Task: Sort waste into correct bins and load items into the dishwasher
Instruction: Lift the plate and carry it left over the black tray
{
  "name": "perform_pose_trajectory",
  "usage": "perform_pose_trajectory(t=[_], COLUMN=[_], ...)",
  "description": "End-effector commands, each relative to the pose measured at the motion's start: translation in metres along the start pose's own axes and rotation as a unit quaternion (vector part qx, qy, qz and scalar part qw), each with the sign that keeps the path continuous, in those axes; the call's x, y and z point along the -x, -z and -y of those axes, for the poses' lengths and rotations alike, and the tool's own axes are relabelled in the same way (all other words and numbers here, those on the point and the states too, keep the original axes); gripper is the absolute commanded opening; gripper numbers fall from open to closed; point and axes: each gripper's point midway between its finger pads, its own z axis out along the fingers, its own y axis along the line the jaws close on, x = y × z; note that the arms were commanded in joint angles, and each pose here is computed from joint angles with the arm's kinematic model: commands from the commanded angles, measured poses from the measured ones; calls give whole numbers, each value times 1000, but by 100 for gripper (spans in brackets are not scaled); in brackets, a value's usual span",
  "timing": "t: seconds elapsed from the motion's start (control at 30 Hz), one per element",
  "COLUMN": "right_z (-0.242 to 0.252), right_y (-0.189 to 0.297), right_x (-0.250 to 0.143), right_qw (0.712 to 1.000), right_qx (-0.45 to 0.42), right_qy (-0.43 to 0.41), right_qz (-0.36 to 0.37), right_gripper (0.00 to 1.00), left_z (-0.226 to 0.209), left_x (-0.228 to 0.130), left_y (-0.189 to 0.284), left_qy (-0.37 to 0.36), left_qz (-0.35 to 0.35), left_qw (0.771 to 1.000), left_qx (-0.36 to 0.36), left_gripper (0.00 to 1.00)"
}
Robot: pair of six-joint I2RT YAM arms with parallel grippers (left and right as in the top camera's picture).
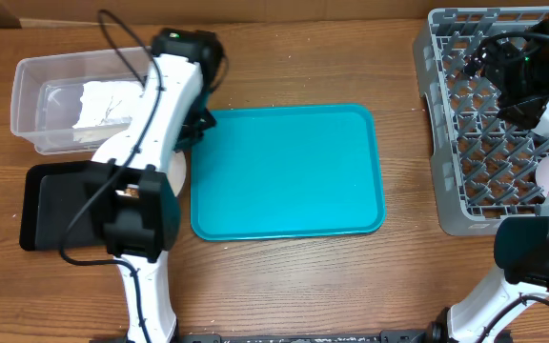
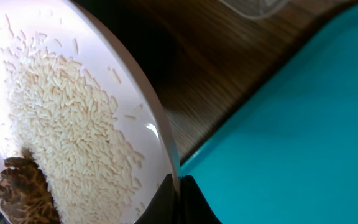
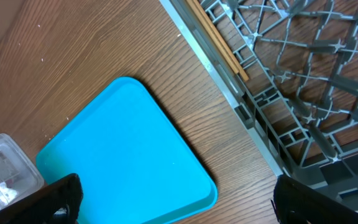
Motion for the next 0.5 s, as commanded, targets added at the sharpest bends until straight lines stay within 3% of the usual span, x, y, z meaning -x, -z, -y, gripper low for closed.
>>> perform_pose_trajectory(t=[0.0, 0.2, 0.47], right_z=[-2, -2, -2], right_y=[12, 12, 12], right_x=[2, 2, 2], right_qw=[1000, 1000, 1000], right_qx=[7, 7, 7], right_qy=[1, 1, 1], right_qz=[19, 19, 19], right_gripper=[100, 100, 100], left_z=[-9, -30, -29], left_x=[14, 36, 58], left_y=[-4, 4, 20], left_qy=[1, 17, 30], left_qz=[-36, -32, -77], left_qw=[999, 996, 963], left_qx=[-40, -86, -256], left_gripper=[4, 4, 4])
